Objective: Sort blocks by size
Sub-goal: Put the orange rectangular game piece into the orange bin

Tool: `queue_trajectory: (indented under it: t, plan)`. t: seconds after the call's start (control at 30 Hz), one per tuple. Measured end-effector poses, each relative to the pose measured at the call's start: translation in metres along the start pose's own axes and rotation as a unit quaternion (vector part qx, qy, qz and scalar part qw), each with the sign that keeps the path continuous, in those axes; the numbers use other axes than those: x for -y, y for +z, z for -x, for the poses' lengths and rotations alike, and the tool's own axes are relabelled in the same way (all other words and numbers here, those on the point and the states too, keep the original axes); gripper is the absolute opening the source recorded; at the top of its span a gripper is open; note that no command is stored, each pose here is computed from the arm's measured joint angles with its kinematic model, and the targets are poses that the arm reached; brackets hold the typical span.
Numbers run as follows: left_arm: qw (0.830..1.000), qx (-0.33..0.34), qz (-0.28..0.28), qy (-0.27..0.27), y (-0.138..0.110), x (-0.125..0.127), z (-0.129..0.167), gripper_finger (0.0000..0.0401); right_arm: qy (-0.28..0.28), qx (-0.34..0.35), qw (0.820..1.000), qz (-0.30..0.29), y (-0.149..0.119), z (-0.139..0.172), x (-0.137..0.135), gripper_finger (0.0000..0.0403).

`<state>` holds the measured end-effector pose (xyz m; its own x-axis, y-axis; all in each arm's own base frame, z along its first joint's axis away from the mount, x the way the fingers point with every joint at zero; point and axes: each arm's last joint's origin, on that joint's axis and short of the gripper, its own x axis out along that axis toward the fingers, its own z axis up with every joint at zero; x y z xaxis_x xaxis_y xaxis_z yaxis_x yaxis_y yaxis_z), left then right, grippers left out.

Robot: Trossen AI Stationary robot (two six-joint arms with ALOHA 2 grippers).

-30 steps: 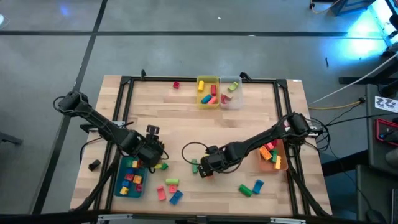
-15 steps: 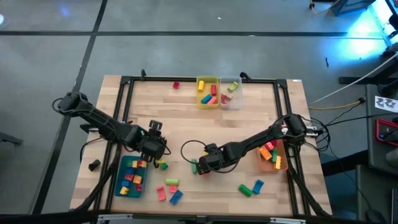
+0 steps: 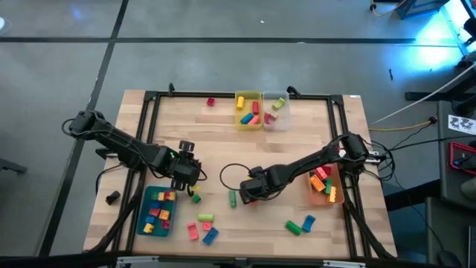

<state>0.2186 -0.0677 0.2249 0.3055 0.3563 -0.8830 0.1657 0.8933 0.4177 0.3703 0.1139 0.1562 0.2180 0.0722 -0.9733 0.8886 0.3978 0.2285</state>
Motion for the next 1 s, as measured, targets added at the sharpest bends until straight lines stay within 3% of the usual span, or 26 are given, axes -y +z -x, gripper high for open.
queue_trajectory:
  t: [0.33, 0.67, 0.83, 1.0]
  plan:
    - [1.0, 0.015, 0.007, 0.003, 0.005, -0.007, -0.003, 0.0156, -0.131, -0.013, 0.991, 0.021, 0.025, 0.018, 0.034, 0.0232]
    - [1.0, 0.007, 0.021, 0.007, 0.004, -0.015, -0.007, 0.0156, -0.077, 0.02, 0.996, 0.032, 0.027, 0.042, 0.029, 0.0232]
    - [1.0, 0.005, 0.026, 0.008, 0.004, -0.018, -0.008, 0.0156, -0.051, 0.027, 0.997, 0.052, 0.015, 0.029, 0.018, 0.0232]
    - [1.0, 0.015, 0.025, 0.009, 0.007, -0.02, -0.009, 0.0157, -0.074, 0.027, 0.995, 0.055, 0.01, 0.016, 0.018, 0.0232]
